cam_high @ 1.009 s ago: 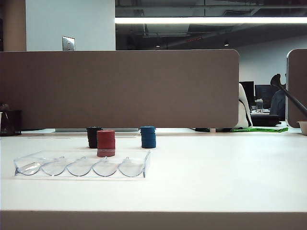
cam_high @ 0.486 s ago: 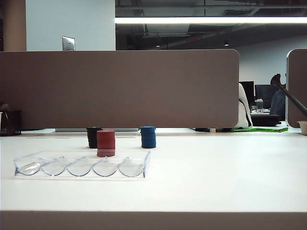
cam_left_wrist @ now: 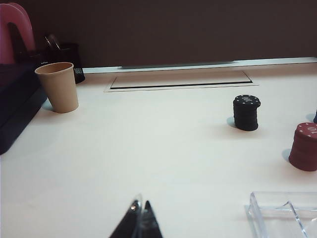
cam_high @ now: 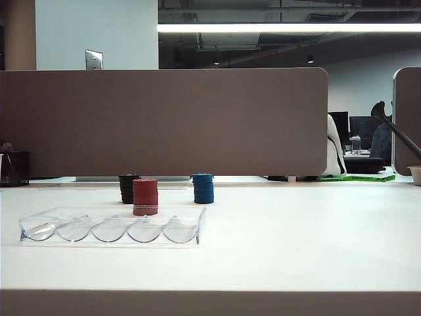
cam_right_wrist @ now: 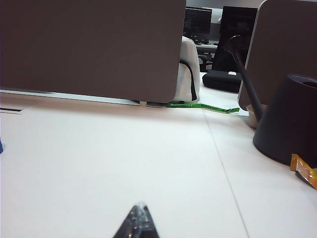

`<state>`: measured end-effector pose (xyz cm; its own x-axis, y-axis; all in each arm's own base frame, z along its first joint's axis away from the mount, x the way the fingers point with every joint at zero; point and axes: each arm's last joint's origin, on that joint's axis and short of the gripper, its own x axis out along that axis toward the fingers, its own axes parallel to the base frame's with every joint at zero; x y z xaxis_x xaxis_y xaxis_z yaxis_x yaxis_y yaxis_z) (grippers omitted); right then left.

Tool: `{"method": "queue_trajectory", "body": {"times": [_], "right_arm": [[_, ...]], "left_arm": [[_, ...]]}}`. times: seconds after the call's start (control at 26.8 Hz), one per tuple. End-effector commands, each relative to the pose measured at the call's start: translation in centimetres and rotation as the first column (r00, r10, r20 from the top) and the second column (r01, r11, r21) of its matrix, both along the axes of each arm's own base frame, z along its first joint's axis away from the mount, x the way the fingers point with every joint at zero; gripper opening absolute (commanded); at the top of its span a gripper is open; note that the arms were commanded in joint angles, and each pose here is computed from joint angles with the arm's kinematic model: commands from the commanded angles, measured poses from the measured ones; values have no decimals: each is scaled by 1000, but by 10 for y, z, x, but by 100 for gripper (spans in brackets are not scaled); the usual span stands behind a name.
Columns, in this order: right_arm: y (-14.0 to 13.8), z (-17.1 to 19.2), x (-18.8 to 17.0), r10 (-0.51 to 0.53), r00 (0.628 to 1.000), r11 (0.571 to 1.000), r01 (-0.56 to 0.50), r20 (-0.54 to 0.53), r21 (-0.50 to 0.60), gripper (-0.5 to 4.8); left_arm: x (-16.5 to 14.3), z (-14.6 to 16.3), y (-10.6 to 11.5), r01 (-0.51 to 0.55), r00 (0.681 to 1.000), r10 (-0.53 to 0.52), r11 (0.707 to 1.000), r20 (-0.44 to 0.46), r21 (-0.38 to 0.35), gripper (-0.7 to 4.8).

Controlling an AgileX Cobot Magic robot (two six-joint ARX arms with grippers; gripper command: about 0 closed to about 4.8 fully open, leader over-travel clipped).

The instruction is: Pick up the chip in the box and place it on the pile of chips with the same color.

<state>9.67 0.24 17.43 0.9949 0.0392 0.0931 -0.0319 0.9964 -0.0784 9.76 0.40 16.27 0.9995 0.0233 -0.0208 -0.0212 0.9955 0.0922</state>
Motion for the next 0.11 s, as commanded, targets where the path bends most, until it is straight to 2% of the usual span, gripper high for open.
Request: {"method": "queue_trajectory", "body": {"times": [0.04,0.11], "right_arm": [[0,1,0,0,1000,1000,0,8,2,-6],[0,1,0,0,1000,1000,0,8,2,-6]], "left_arm": [[0,1,0,5,1000,-5,1000,8,-3,-5],[0,2,0,5,1000,-5,1000,8,-3,-5]]}}
